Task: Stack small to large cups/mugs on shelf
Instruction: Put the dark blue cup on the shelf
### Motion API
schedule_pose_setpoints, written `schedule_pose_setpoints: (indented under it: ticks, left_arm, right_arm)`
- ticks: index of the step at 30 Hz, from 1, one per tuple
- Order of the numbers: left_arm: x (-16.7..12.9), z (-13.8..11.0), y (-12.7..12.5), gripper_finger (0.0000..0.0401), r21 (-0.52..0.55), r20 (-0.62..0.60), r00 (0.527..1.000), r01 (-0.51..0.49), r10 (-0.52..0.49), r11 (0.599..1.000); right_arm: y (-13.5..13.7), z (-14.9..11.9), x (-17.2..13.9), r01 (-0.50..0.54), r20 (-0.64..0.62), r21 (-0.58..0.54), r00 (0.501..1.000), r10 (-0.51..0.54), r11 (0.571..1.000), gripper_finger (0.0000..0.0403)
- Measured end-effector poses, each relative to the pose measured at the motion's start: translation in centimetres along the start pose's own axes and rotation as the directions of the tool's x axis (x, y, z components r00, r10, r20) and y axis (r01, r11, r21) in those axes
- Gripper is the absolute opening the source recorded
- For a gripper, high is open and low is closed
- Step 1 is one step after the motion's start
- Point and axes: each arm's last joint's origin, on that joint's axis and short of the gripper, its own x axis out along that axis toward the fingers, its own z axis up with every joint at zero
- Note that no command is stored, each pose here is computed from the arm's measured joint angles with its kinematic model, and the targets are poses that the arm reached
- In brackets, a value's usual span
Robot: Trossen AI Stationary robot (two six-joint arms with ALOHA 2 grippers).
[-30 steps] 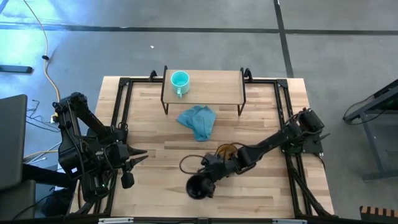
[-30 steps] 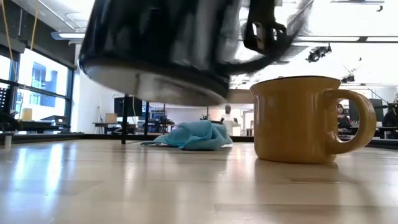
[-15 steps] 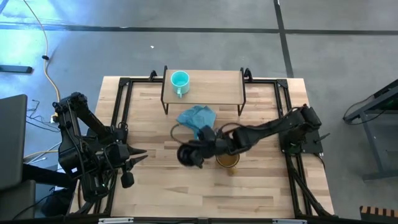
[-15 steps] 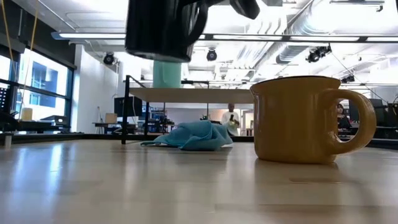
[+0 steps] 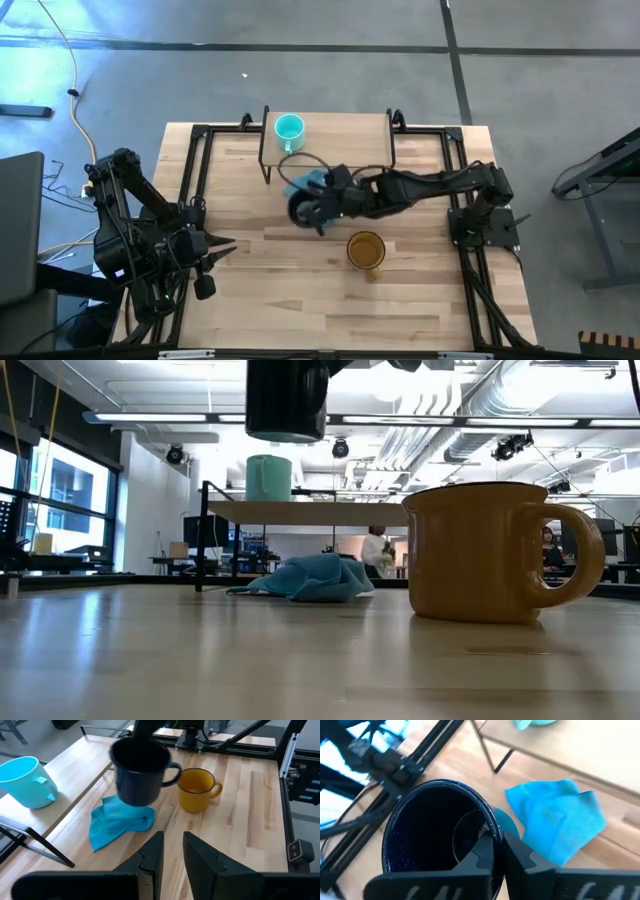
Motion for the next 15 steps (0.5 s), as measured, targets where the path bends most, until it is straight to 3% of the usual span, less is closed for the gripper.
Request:
schedule_pose_setpoints:
  ticks: [8, 15]
  left_arm:
    - [0.0, 0.0, 0.0, 0.0062, -0.004, 0.01, 1.0, -0.005, 0.005, 1.0]
    - [0.0, 0.0, 0.1, 0.0062, -0.001, 0.01, 1.0, -0.008, 0.008, 1.0]
  right_arm:
    - [-2.0, 2.3, 0.9, 0.08, -0.021, 0.078, 0.997, -0.078, 0.994, 0.0]
    - [-3.7, 4.1, 1.8, 0.117, -0.055, 0.067, 0.992, -0.114, 0.991, 0.0]
